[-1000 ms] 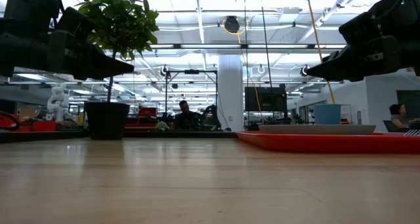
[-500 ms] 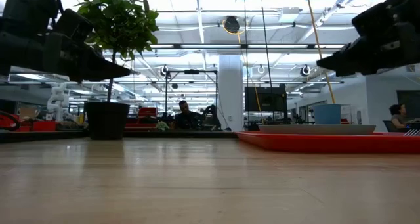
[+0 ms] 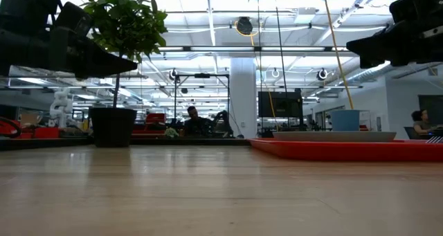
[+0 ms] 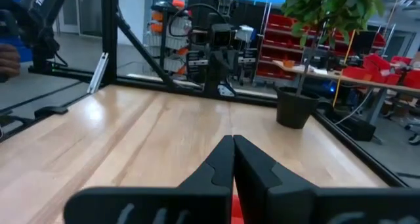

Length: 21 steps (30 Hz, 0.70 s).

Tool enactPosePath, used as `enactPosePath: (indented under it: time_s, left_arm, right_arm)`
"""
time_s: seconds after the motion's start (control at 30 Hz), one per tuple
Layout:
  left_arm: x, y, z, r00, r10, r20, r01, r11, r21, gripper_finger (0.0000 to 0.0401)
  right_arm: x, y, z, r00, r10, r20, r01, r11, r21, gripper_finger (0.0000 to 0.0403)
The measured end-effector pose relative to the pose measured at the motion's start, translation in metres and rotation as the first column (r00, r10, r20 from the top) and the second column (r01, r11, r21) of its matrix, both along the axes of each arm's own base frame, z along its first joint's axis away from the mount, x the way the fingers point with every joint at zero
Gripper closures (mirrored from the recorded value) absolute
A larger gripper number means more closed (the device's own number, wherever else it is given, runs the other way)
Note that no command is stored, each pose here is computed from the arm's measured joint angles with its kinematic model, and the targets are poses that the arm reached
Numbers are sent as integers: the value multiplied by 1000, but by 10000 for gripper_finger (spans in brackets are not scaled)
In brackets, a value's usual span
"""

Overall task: Pick and place plate/cup/fork/spoon on tray
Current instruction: Return to Home Position

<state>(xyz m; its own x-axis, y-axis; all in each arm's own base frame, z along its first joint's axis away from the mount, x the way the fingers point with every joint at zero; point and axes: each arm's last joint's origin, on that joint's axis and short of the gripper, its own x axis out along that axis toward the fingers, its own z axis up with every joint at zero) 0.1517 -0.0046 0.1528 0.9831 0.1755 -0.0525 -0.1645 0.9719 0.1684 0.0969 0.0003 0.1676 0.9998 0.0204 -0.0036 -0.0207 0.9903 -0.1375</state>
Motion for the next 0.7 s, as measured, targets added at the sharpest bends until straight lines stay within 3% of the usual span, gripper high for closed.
enactPosePath:
  time_s: [0.37, 0.7]
  left_arm:
    - [0, 1, 1, 1000, 7, 7, -7, 1000, -20, 389]
    - [-10, 0, 6, 999, -50, 11, 50, 998, -37, 392]
  right_arm:
    - [0, 0, -2, 1000, 2, -24, -2, 1000, -12, 403]
    - [0, 0, 8, 996, 4, 84, -3, 1000, -12, 403]
